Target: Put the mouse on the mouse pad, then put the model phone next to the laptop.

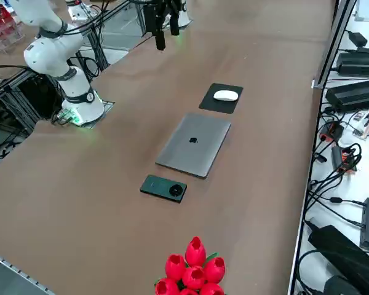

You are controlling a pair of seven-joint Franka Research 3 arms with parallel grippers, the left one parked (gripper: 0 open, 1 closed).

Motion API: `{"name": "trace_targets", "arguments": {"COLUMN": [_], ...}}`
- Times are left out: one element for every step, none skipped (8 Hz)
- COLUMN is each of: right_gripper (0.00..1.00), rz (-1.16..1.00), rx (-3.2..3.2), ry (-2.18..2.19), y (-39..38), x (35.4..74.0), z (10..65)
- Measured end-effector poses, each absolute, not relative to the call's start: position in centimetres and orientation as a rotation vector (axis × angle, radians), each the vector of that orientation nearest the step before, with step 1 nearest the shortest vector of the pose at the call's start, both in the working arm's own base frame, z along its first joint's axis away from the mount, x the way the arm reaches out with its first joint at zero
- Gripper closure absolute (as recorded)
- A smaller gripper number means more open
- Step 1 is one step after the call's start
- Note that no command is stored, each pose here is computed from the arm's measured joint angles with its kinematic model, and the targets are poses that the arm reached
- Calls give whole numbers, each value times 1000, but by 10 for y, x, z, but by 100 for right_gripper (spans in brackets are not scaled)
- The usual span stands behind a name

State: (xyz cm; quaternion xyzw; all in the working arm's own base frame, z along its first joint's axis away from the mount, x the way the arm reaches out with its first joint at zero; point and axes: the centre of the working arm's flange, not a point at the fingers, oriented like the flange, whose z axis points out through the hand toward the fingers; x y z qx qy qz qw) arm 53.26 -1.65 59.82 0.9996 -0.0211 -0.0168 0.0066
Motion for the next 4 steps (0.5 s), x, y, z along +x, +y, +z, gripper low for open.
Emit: {"name": "trace_targets", "arguments": {"right_gripper": [0,0,0,0], "rz": [-51,-48,-45,-43], "rx": [3129,3145,3160,3163], "ry": [-69,-93,-118,-126], "y": [-16,-22,-28,-30], "x": [533,533,532,532], "z": [599,600,600,600]}}
